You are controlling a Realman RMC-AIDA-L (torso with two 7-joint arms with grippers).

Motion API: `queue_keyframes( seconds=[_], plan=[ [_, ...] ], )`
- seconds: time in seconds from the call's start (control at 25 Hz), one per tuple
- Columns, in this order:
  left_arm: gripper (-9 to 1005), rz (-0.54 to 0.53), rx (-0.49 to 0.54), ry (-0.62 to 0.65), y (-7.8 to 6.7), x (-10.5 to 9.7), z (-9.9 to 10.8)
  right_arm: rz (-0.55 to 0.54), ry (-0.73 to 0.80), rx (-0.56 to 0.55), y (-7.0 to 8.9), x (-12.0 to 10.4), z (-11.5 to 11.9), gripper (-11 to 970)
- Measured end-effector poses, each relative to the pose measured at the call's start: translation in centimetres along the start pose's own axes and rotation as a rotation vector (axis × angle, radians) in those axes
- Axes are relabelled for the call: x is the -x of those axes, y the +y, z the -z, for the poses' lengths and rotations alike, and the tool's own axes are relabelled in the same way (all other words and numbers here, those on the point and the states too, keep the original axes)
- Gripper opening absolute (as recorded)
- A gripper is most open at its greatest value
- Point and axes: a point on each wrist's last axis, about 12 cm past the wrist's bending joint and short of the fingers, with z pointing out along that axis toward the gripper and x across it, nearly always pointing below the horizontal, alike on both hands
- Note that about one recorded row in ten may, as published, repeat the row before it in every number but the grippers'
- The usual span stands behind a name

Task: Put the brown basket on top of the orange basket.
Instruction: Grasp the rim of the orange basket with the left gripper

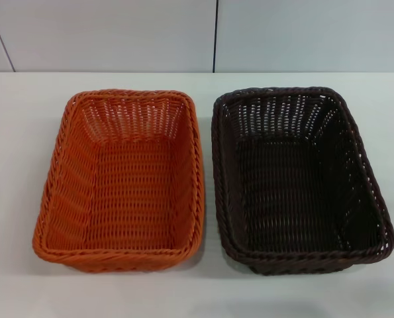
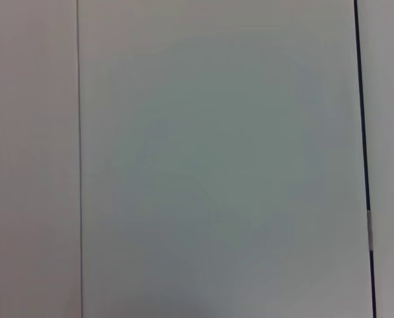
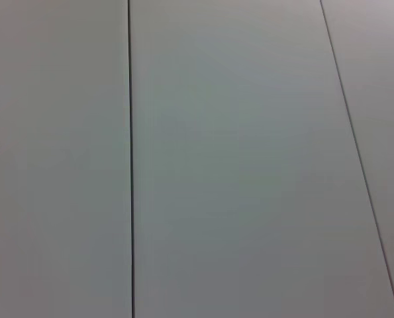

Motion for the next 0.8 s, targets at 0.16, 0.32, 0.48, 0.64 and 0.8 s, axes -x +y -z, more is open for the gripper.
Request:
queue_keyframes(
  seconds=[0.16,0.32,0.48,0.64,0.8],
  plan=[
    [783,0.000,0.001,0.000,0.0,0.0,0.1,0.000,0.000,0.000,0.0,0.0,0.0,705],
    [784,-0.001,-0.006,0.004,0.0,-0.1,0.2,0.001,0.003,0.000,0.0,0.0,0.0,705],
    [784,0.012,-0.038,0.029,-0.5,-0.2,-0.2,0.001,0.005,0.002,0.0,-0.1,0.0,705],
    [784,0.043,-0.158,0.079,-0.9,0.6,-2.1,-0.004,0.004,0.012,0.3,-0.1,-0.2,705],
    [784,0.092,-0.289,0.154,-1.3,3.5,-4.4,-0.010,0.005,0.035,0.8,-0.1,-0.3,705]
  ],
)
